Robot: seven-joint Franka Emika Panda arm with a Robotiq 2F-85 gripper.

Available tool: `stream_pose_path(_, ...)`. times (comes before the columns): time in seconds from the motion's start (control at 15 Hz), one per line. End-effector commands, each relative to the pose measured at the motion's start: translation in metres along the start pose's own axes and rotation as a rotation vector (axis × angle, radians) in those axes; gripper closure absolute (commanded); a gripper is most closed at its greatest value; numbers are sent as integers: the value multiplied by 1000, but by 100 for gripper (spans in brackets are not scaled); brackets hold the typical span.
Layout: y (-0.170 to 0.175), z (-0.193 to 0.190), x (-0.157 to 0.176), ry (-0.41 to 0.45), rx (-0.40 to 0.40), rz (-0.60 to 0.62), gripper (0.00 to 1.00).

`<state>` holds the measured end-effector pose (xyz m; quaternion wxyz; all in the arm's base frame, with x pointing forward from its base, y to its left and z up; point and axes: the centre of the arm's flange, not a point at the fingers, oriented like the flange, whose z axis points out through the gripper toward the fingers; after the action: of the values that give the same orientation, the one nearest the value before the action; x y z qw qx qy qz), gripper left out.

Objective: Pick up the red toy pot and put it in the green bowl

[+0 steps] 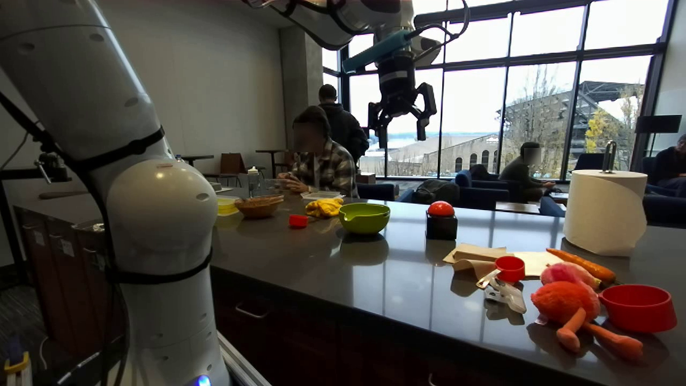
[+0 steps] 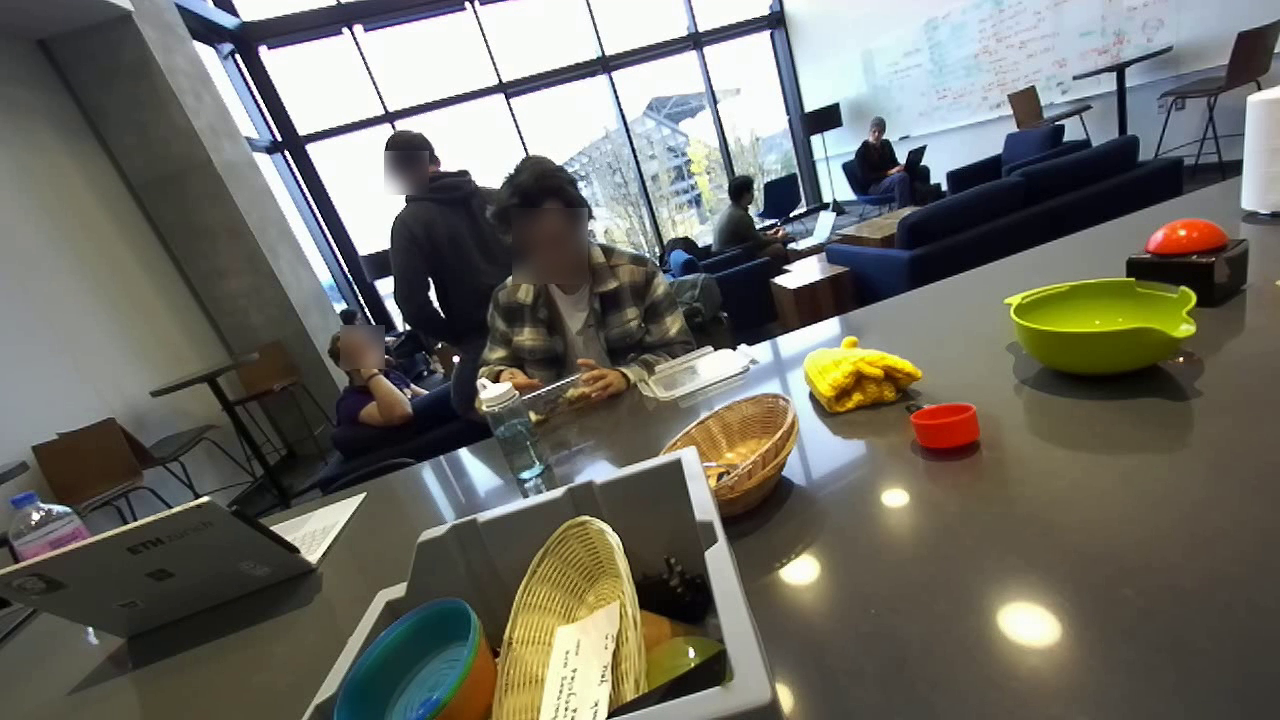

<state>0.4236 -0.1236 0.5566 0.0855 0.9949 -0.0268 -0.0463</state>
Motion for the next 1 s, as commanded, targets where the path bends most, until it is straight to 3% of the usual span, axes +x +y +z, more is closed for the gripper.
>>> stream_pose_path(0.0,0,0,0,0,0,0,0)
stream_pose_path(0.13,0,0,0,-1,0,0,0)
stream_pose_path(0.47,9,-2,25,-2,49,180,0)
stream_pose_path(0.73,-38,-11,30,-7,116,256,0)
stream_pose_path(0.93,-73,-18,28,-4,116,257,0)
